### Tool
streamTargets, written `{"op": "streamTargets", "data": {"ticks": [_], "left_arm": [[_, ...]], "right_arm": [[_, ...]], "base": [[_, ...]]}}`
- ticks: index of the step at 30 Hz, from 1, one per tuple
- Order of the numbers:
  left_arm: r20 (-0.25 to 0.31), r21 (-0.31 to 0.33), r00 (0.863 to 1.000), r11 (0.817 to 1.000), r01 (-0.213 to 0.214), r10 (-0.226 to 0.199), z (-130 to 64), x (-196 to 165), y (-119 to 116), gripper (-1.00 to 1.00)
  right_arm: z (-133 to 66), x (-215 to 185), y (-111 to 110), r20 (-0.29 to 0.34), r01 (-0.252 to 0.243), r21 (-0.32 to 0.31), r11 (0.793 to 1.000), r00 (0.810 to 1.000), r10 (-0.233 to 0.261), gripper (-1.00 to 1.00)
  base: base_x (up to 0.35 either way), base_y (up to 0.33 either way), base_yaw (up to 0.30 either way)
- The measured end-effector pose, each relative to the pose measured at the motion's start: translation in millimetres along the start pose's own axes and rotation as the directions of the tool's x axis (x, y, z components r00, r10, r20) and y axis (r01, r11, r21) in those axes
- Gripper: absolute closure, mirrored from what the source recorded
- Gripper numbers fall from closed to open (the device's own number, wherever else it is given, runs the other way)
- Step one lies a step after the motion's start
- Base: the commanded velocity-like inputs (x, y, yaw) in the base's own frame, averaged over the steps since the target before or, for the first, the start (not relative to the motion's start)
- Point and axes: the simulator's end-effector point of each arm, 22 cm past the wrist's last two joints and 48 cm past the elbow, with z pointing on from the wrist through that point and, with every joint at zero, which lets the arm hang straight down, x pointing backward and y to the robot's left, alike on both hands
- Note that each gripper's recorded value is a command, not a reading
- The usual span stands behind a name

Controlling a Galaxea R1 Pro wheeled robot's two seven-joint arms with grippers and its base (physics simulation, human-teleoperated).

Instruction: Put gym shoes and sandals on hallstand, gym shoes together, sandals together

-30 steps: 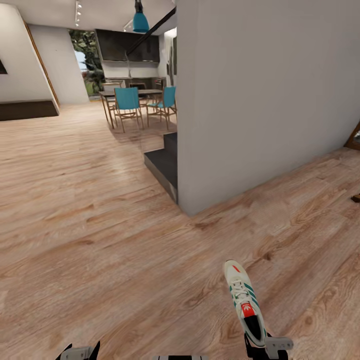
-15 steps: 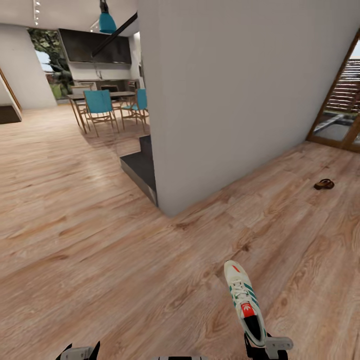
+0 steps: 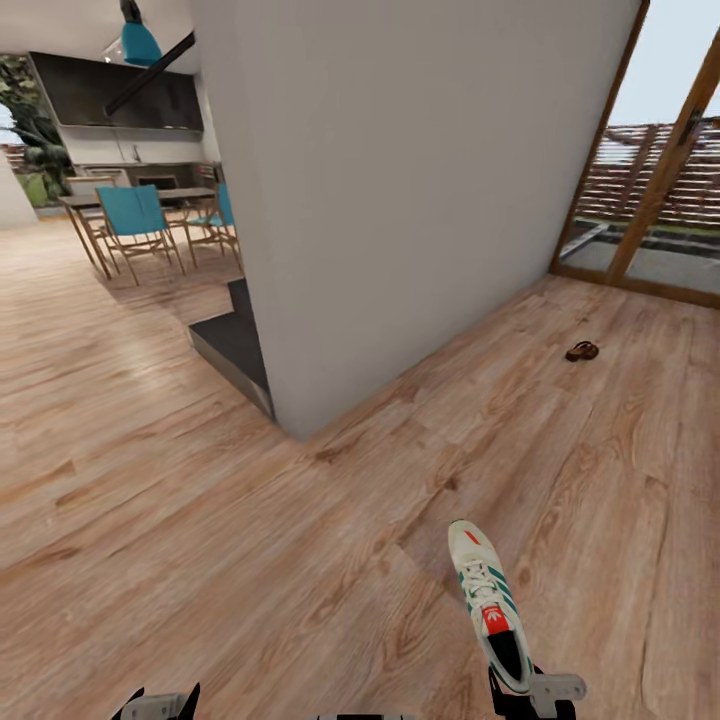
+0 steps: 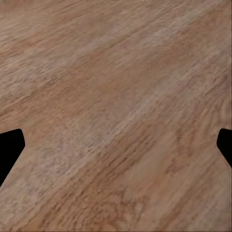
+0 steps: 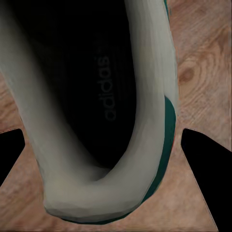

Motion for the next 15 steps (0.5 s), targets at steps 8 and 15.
{"op": "streamTargets", "data": {"ticks": [8,15], "left_arm": [[0.003,0.000,1.000,1.000,0.000,0.000,0.0,-1.4,-0.1,-1.00],[0.007,0.000,1.000,1.000,0.000,0.000,0.0,-2.9,-0.2,-1.00]], "right_arm": [[0.0,-1.7,-0.1,0.004,0.000,0.000,1.000,1.000,0.000,1.00],[0.0,-3.2,-0.3,0.007,-0.001,0.001,1.000,1.000,0.001,1.00]], "base": [[0.000,0.000,-0.300],[0.043,0.000,-0.300]]}}
